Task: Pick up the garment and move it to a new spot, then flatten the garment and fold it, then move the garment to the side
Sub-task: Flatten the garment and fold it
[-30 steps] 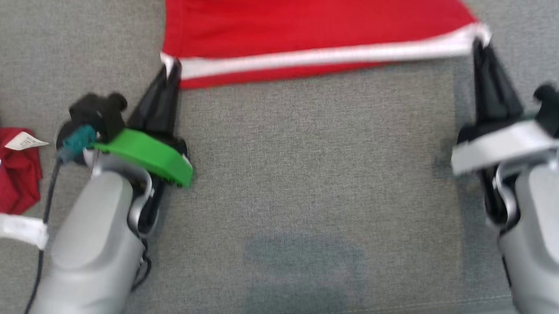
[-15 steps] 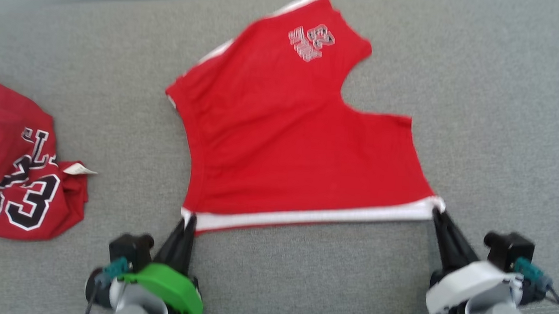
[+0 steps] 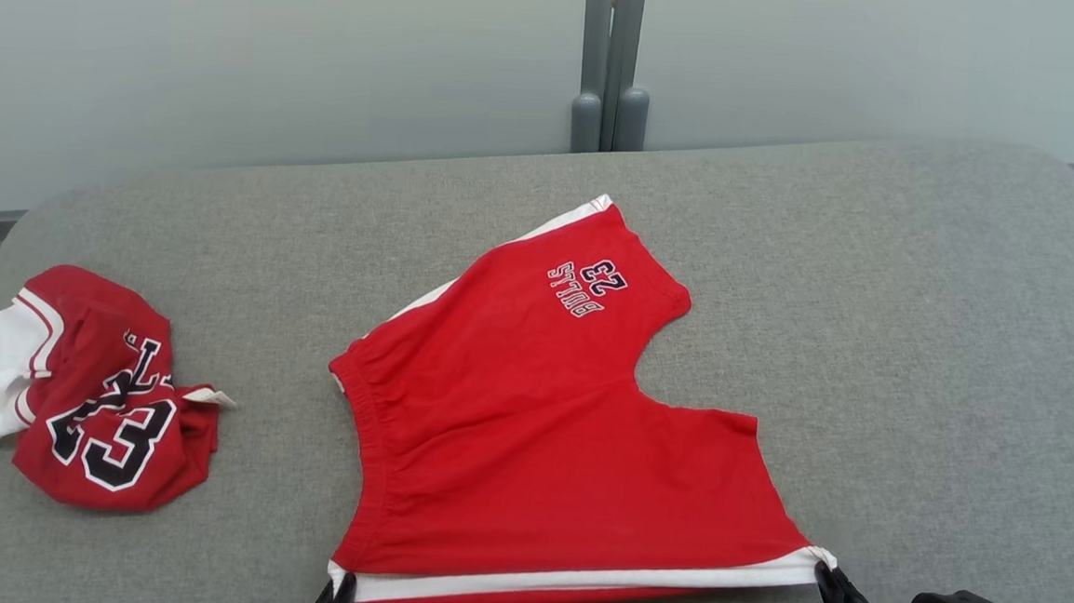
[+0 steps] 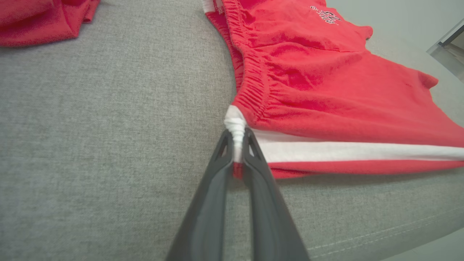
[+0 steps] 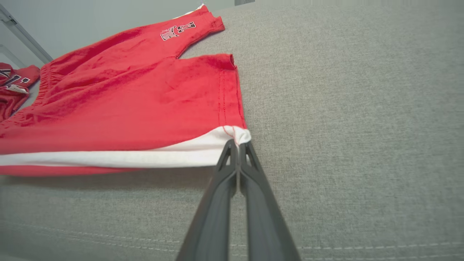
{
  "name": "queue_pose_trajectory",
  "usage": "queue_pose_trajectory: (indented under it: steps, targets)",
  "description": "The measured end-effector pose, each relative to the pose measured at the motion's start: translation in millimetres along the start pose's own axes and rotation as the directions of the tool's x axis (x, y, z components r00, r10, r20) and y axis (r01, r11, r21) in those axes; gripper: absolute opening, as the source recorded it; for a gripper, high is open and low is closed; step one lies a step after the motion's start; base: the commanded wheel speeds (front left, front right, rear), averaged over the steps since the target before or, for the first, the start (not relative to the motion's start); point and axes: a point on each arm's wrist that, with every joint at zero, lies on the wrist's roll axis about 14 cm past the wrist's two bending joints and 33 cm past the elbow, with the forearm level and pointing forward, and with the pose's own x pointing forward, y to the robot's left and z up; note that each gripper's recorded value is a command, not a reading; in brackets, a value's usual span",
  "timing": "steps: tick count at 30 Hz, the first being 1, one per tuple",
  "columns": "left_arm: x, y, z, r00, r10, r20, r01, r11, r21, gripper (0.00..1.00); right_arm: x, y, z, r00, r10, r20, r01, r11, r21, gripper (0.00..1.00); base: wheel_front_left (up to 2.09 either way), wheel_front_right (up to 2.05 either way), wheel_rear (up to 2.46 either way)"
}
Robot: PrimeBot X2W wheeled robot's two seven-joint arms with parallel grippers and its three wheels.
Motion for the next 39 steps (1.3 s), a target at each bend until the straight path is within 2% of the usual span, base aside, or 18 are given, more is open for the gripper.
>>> queue_pose_trajectory:
  steps: [6,15,24,25,31,39]
  targets:
    - [-1,-14,18,0.997,-0.045,0.064,0.044,0.999,0.019,0.0,7,3,28,0.997,0.019,0.081,-0.018,1.0,-0.013,0.0,0.0,0.0,0.0]
    - [31,-45,62,0.977,-0.146,0.154,0.149,0.989,-0.013,0.0,76,24,93,0.974,0.126,0.187,-0.101,0.986,-0.135,0.0,0.0,0.0,0.0]
    - [70,-16,104,0.975,-0.076,0.208,0.073,0.997,0.027,0.0,156,47,136,0.96,0.203,0.194,-0.15,0.954,-0.258,0.0,0.0,0.0,0.0]
    - [79,-8,107,0.977,-0.051,0.206,0.048,0.999,0.02,0.0,174,49,142,0.96,0.209,0.189,-0.151,0.948,-0.281,0.0,0.0,0.0,0.0]
    - [106,10,121,0.976,-0.009,0.218,0.016,0.999,-0.03,0.0,226,55,149,0.962,0.224,0.158,-0.162,0.928,-0.335,0.0,0.0,0.0,0.0]
    - [140,13,121,0.981,-0.003,0.196,0.02,0.996,-0.089,0.0,280,67,116,0.966,0.252,0.058,-0.215,0.908,-0.359,0.0,0.0,0.0,0.0]
